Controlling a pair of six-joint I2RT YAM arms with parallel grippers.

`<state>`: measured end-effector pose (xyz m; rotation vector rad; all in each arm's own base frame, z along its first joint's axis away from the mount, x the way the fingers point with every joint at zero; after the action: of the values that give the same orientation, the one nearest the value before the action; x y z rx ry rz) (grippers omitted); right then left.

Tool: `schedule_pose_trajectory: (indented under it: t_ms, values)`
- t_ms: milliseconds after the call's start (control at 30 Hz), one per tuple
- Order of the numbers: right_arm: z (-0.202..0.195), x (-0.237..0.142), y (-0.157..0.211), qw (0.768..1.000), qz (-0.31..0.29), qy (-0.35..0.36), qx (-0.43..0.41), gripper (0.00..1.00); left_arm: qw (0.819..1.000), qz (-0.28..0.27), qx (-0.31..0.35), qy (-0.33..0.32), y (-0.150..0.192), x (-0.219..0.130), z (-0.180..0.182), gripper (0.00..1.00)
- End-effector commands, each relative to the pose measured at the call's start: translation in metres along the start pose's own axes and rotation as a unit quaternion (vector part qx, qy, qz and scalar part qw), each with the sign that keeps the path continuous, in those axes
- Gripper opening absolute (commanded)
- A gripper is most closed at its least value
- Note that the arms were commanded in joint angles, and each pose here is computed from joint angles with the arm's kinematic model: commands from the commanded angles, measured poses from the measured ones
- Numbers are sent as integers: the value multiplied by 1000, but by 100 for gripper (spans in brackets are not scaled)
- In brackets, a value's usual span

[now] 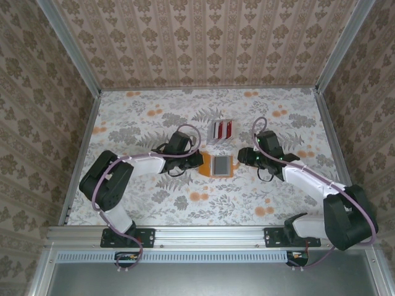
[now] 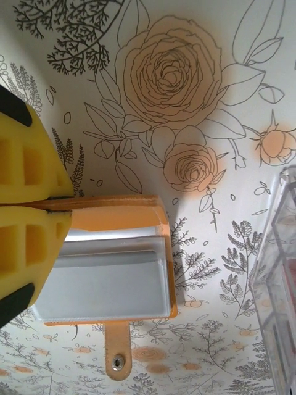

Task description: Put the credit cards into the card holder

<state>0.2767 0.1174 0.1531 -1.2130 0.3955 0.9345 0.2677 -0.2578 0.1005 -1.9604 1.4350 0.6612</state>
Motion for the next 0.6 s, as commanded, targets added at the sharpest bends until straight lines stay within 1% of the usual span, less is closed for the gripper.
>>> schedule_pose_trajectory:
  t_ms: [0, 200, 267, 400, 567]
  values:
    - [16, -8, -8, 998, 9, -55, -7, 39, 1000, -16, 6, -12, 0, -7, -4, 4]
    - [28, 20, -1, 988, 29, -141, 48, 42, 1000, -16, 10, -12, 2, -7, -8, 4]
    - [30, 36, 7, 985, 47, -152, 68, 42, 1000, -16, 11, -12, 2, -6, -8, 4]
    - [33, 54, 14, 984, 69, -146, 74, 42, 1000, -13, 12, -14, 3, -6, -10, 4]
    - [32, 65, 20, 987, 92, -116, 58, 42, 1000, -12, 14, -17, 3, -6, -12, 4]
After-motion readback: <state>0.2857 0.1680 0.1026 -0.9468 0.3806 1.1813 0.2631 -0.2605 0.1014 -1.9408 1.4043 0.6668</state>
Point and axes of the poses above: each hand's point on the last joint's axis, 136 mm out from that joint toward the fingers, its own x axis out along the fingers, its own z axis along the line the jaws close on, y = z × x, the point moved 7 cm from there along -x, back along the fingers, and after that the axes turned 13 degrees about -x, right-handed, at the moved point
